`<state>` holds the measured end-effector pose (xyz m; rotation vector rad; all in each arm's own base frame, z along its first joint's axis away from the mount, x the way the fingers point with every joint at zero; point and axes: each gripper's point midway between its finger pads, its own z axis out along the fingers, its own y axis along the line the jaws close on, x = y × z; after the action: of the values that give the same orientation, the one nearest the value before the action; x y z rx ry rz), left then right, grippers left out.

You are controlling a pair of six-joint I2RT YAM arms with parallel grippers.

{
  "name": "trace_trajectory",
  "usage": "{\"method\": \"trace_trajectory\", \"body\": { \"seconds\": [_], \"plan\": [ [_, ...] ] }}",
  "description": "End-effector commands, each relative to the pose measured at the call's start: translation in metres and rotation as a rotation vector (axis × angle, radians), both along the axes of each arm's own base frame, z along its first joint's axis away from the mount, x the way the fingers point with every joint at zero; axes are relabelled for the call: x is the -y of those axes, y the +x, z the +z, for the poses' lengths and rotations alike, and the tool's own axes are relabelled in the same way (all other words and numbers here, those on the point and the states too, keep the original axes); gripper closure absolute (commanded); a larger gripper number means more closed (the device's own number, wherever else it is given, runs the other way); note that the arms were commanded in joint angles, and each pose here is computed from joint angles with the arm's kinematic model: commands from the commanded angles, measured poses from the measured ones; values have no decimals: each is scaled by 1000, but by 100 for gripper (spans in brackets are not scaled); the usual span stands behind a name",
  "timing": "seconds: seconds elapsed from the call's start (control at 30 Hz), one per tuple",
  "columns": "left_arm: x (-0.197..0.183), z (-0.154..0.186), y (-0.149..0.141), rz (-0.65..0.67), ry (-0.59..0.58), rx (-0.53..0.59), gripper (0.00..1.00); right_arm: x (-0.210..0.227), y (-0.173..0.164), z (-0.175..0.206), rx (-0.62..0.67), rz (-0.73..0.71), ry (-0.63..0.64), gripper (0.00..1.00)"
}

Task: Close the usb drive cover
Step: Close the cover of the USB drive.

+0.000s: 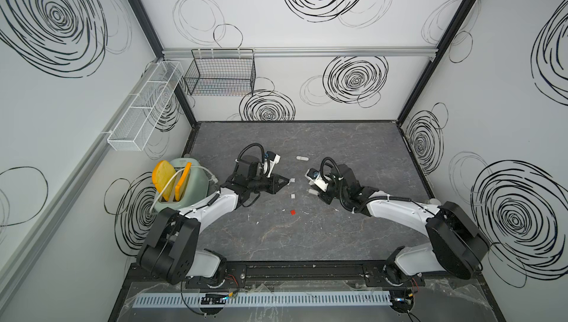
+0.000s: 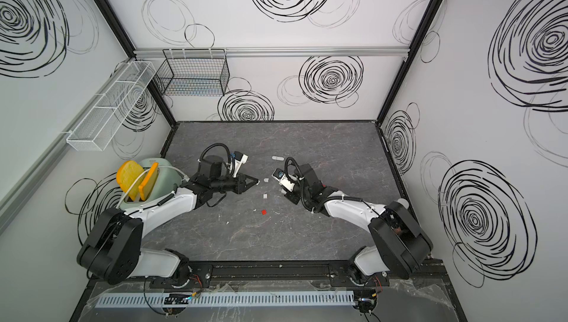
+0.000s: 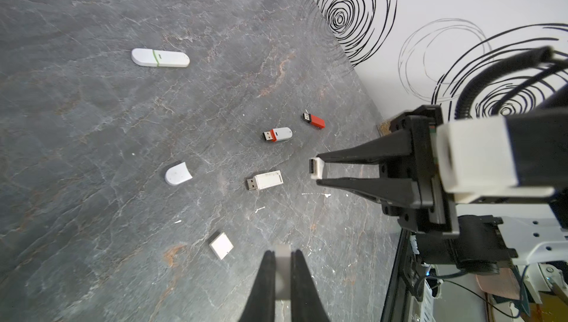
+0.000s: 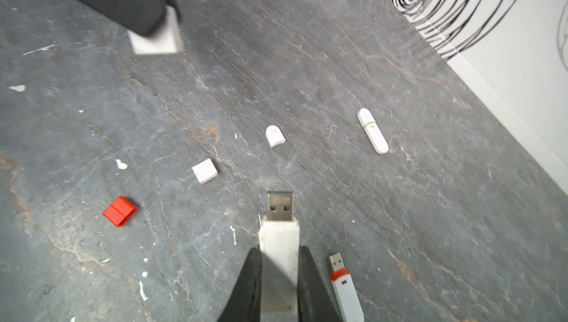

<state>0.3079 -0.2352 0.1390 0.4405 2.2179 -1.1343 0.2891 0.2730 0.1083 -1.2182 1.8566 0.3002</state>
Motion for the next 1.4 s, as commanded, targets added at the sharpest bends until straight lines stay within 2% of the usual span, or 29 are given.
{"method": "trace_trajectory", "body": {
  "seconds": [0.0, 0.23, 0.43, 0.97, 1.23, 1.37],
  "plan": [
    [12, 13, 0, -56, -39, 22, 100, -16, -9, 19, 127, 98, 33, 96],
    [19, 12, -7, -93, -57, 6, 100, -30, -27, 19, 218, 199, 6, 97],
    [22, 12, -11, -112, -59, -1, 100, -40, -32, 21, 248, 230, 7, 97],
    [28, 10, -17, -137, -68, -19, 100, -48, -31, 19, 261, 236, 11, 98],
    [29, 10, -18, -141, -68, -21, 100, -53, -32, 32, 300, 239, 36, 98],
    [30, 10, -18, -140, -72, -24, 100, -51, -26, 43, 317, 185, 85, 98]
  ]
}}
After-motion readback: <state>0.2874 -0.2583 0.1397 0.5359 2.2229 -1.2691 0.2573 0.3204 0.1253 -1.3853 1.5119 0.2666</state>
